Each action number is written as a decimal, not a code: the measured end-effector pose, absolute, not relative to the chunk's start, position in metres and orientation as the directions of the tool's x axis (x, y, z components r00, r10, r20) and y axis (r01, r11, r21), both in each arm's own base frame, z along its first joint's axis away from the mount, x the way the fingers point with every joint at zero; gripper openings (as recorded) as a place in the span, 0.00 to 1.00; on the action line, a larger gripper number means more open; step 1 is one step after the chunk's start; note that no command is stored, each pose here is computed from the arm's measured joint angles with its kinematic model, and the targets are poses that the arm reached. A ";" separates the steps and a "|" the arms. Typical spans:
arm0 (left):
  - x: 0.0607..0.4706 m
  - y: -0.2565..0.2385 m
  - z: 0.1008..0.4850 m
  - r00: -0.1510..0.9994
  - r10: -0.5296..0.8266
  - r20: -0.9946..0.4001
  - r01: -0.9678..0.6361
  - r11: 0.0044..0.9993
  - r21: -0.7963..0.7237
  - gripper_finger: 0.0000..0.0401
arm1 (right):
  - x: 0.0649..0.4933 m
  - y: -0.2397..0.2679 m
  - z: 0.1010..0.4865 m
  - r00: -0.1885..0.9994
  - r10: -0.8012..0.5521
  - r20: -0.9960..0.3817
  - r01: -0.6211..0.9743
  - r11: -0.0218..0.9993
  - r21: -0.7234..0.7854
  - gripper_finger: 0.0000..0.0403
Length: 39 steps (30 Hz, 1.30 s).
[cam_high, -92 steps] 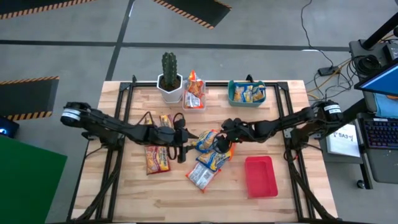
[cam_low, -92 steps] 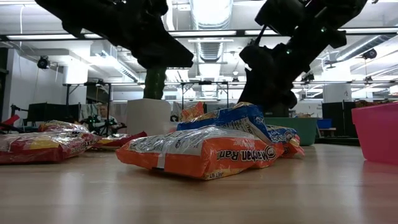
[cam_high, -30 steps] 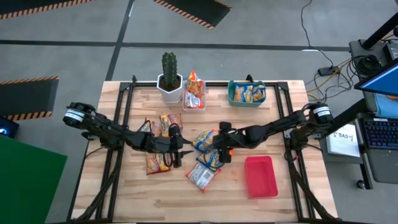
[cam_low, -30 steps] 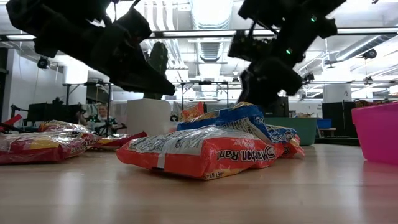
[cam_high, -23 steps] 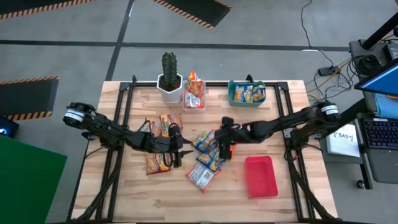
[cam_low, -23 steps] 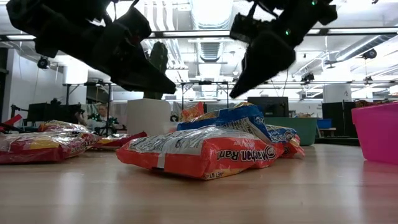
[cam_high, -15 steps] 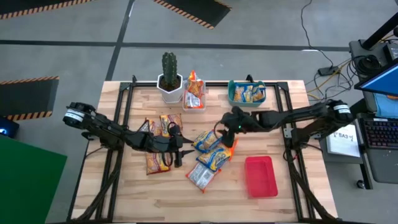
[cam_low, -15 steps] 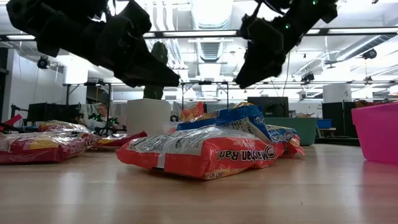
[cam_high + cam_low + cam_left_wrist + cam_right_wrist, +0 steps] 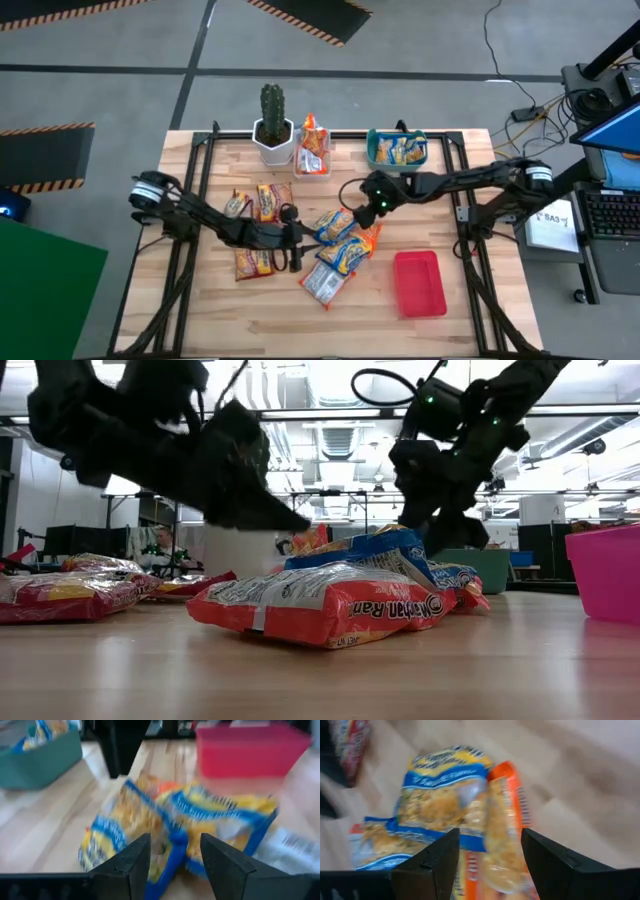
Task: Sort Maruchan noodles
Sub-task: Put the blue noodle pack into the green bin
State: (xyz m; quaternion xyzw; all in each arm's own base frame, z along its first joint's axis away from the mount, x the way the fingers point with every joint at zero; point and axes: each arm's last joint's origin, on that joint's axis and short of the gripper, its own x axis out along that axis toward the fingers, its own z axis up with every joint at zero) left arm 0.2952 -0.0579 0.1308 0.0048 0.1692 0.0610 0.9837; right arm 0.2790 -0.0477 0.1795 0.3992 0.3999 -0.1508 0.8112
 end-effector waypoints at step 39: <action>0.300 -0.042 0.089 0.871 0.183 -0.455 -0.190 0.981 0.031 0.12 | 0.336 -0.060 0.139 0.772 0.279 -0.571 0.398 0.489 0.776 0.60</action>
